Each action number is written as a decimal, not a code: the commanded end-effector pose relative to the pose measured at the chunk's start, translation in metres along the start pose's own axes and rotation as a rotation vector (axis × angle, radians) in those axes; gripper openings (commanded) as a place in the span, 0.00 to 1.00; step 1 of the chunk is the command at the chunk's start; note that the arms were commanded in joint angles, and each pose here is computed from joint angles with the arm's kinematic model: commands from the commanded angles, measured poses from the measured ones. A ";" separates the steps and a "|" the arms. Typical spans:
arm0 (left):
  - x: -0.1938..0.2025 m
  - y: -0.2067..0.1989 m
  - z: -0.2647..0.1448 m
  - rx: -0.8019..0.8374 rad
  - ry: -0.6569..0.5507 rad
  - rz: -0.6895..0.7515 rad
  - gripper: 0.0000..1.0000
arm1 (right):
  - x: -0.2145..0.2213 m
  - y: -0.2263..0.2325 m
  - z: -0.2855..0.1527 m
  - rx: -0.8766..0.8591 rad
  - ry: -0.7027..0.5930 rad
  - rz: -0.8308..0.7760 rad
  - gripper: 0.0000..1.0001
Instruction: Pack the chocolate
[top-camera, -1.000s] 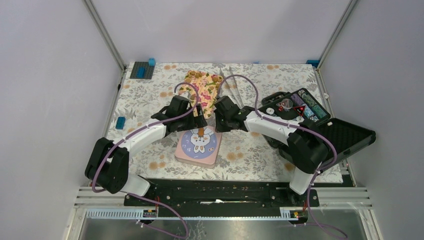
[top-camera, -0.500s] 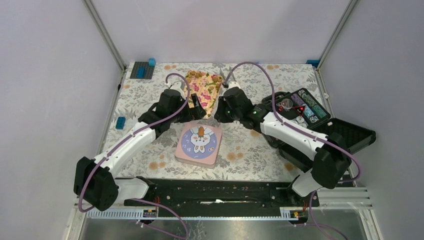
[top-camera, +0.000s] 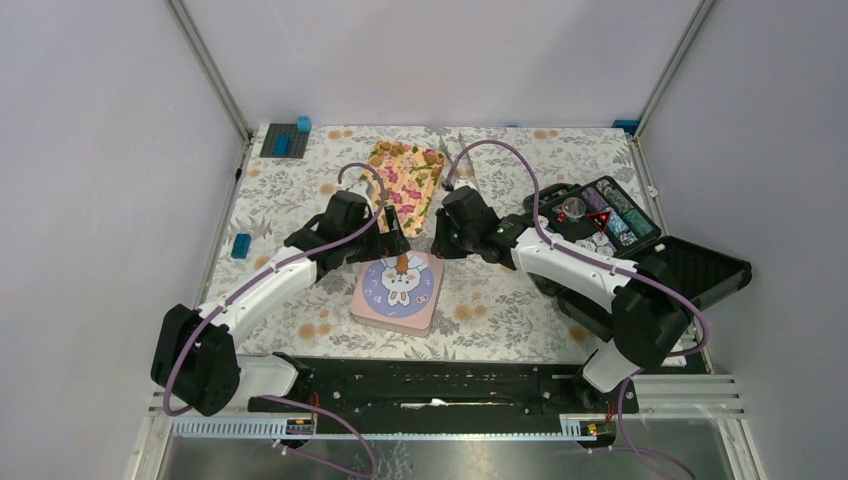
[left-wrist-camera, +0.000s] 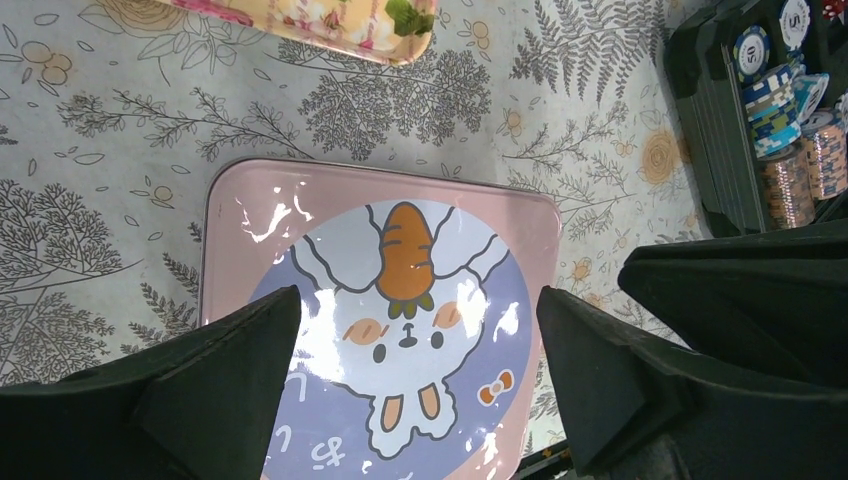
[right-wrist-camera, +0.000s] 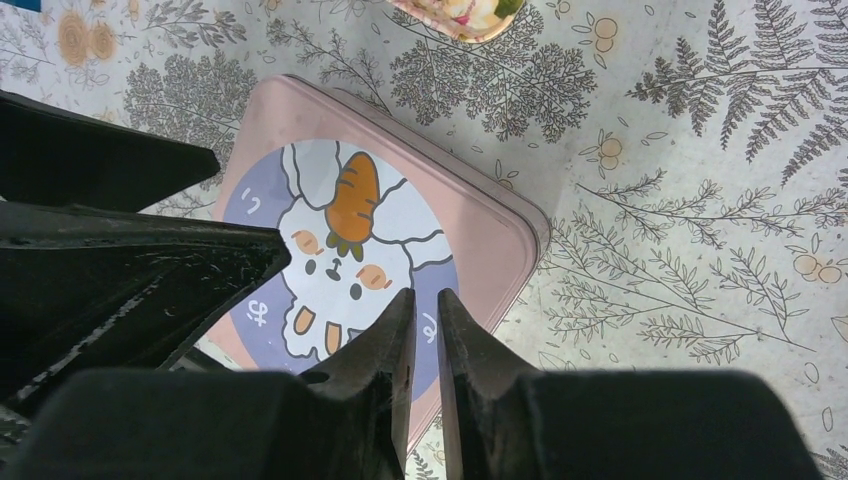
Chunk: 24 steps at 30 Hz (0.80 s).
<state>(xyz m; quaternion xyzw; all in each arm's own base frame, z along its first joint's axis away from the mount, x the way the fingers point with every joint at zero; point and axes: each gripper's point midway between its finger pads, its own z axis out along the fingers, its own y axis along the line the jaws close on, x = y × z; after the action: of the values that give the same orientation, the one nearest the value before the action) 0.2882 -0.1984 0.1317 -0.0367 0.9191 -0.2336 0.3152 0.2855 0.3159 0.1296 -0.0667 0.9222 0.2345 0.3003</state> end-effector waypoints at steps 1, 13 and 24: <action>0.009 -0.005 -0.007 0.037 0.022 0.026 0.95 | -0.032 0.013 -0.024 -0.030 -0.098 0.018 0.21; 0.081 0.038 0.007 -0.044 0.183 -0.029 0.98 | 0.053 -0.029 0.039 0.073 0.147 0.062 0.18; 0.014 -0.002 -0.057 0.024 -0.012 -0.001 0.99 | -0.045 0.026 -0.033 -0.086 -0.149 0.022 0.22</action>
<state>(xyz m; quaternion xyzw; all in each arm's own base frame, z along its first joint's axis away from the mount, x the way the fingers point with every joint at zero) 0.2415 -0.1810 0.1325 -0.0317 0.9302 -0.2290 0.2850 0.2807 0.3170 0.1171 -0.0557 0.9290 0.2369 0.2787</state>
